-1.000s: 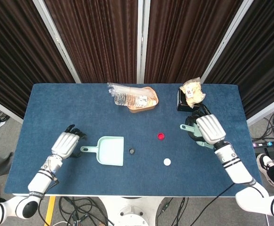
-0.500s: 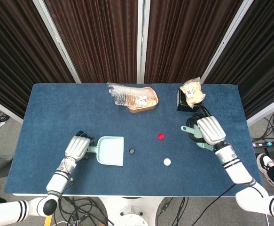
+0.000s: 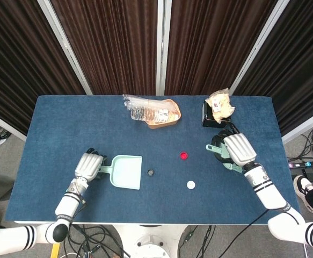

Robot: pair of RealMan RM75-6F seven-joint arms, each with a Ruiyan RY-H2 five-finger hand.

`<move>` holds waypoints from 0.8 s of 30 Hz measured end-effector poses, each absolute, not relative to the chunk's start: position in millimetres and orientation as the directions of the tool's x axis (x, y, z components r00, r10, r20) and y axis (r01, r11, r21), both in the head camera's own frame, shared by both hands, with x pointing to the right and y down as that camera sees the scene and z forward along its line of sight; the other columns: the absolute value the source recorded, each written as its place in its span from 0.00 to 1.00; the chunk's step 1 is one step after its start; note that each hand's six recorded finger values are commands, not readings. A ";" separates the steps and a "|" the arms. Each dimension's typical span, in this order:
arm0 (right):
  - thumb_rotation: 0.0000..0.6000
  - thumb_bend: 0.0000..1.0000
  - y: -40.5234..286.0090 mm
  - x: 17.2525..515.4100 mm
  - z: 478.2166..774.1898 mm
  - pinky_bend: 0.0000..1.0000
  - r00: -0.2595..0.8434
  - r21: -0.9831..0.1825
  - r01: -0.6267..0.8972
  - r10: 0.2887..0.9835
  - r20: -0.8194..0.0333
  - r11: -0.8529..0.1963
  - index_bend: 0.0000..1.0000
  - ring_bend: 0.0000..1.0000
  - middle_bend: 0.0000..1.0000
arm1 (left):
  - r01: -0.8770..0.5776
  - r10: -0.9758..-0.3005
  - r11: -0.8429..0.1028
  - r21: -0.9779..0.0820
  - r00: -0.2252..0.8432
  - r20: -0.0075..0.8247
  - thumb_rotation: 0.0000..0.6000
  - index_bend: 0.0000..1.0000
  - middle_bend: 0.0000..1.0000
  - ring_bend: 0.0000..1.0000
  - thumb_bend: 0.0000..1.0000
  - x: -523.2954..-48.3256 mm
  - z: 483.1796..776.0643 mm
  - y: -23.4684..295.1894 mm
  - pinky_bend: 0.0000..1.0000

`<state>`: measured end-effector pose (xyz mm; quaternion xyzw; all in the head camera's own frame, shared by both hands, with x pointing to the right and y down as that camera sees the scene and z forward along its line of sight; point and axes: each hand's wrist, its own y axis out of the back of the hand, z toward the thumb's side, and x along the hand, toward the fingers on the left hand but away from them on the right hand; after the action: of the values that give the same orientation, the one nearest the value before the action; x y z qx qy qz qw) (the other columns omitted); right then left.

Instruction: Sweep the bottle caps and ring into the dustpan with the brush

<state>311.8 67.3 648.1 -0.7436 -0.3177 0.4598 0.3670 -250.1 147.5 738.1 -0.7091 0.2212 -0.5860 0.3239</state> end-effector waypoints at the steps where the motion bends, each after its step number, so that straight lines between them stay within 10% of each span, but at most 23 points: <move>1: 1.00 0.39 67.2 312.0 648.3 0.05 0.375 -0.837 0.136 0.810 -0.451 -0.529 0.65 0.27 0.62 | 0.067 -0.693 -0.692 -0.718 0.215 0.688 1.00 0.47 0.48 0.31 0.29 -250.2 738.1 147.7 0.17; 24: 1.00 0.42 64.4 314.9 657.0 0.05 0.380 -0.806 0.184 0.797 -0.470 -0.563 0.66 0.27 0.62 | 0.112 -0.698 -0.667 -0.736 0.251 0.671 1.00 0.52 0.53 0.36 0.36 -243.0 730.8 143.1 0.17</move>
<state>314.9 64.4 657.0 -0.7587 -0.3233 0.4535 0.3379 -243.0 143.1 730.8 -0.7083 0.2066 -0.5761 0.3517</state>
